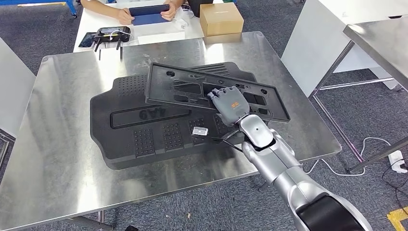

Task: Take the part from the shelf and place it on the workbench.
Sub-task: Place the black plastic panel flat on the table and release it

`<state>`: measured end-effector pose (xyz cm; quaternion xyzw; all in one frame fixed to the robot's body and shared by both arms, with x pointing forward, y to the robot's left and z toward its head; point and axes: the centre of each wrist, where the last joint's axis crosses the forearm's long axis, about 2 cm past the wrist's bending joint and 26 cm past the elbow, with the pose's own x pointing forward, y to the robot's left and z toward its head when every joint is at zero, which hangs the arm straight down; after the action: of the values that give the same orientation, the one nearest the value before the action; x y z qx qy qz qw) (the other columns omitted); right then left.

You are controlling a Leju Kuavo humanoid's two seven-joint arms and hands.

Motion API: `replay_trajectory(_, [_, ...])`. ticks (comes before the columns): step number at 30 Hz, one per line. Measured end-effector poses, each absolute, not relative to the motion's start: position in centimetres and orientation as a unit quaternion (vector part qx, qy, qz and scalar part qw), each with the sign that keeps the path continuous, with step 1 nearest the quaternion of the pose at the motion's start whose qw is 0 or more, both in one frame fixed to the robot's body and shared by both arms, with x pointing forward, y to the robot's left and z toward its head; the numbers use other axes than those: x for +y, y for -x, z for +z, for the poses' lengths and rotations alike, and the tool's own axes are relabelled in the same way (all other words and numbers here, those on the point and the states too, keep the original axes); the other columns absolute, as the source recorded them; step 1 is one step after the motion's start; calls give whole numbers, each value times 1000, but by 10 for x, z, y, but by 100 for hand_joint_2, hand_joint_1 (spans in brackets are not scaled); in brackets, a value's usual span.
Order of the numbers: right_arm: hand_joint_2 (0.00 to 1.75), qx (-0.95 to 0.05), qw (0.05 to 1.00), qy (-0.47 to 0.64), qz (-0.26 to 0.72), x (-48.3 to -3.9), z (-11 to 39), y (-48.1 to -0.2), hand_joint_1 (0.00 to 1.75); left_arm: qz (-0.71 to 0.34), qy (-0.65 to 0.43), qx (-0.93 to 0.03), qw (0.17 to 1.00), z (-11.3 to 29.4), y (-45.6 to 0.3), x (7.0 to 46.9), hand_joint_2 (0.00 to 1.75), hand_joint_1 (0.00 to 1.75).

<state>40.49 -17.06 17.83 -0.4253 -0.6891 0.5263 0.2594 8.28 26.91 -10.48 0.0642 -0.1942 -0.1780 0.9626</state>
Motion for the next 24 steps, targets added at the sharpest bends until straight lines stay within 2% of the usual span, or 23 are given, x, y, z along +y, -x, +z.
replay_trajectory(11, [175, -673, 266, 434, 536, -188, 159, -411, 175, -186, -63, -201, 960, -105, -84, 268, 175, 0])
replay_trajectory(24, [175, -676, 227, 415, 565, -169, 157, -409, 175, -201, -61, -205, 956, -103, -92, 264, 175, 0])
